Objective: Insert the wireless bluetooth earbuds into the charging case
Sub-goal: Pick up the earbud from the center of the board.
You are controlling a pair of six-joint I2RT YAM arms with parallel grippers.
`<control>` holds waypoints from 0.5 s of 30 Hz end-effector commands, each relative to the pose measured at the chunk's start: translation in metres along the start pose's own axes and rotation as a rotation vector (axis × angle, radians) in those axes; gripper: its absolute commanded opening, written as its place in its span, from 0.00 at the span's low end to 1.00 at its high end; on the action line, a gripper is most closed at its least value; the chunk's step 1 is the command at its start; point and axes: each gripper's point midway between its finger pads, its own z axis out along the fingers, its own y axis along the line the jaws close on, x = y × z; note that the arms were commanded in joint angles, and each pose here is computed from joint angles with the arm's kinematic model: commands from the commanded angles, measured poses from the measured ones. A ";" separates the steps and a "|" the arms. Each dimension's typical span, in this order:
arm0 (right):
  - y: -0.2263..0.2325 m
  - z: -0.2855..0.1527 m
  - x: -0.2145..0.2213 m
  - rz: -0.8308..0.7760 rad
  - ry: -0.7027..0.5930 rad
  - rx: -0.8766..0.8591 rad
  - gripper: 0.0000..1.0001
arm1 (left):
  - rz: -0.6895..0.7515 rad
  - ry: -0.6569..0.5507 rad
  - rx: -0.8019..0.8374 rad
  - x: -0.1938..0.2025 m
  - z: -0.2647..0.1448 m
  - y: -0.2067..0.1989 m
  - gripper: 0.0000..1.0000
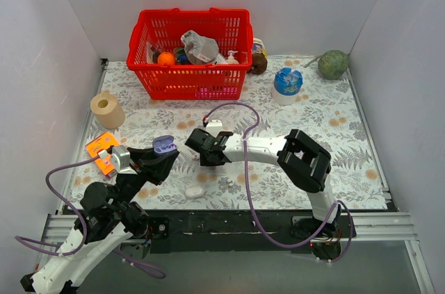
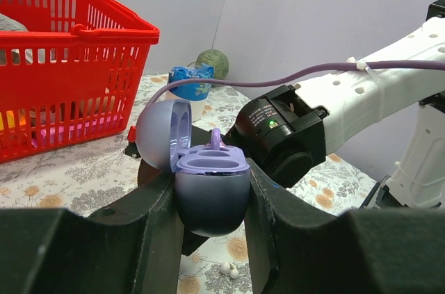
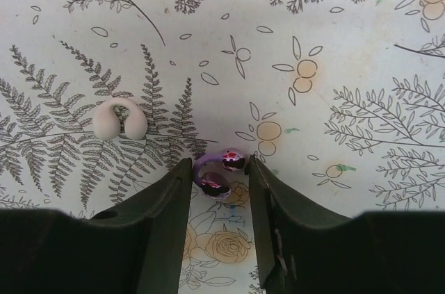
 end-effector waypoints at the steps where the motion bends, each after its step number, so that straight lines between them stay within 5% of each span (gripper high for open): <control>1: -0.009 -0.015 -0.014 0.028 -0.048 0.014 0.45 | -0.007 -0.081 0.041 -0.018 -0.009 -0.008 0.00; 15: -0.012 -0.018 -0.014 0.044 -0.057 -0.021 0.20 | -0.013 -0.081 0.046 -0.018 -0.008 -0.009 0.00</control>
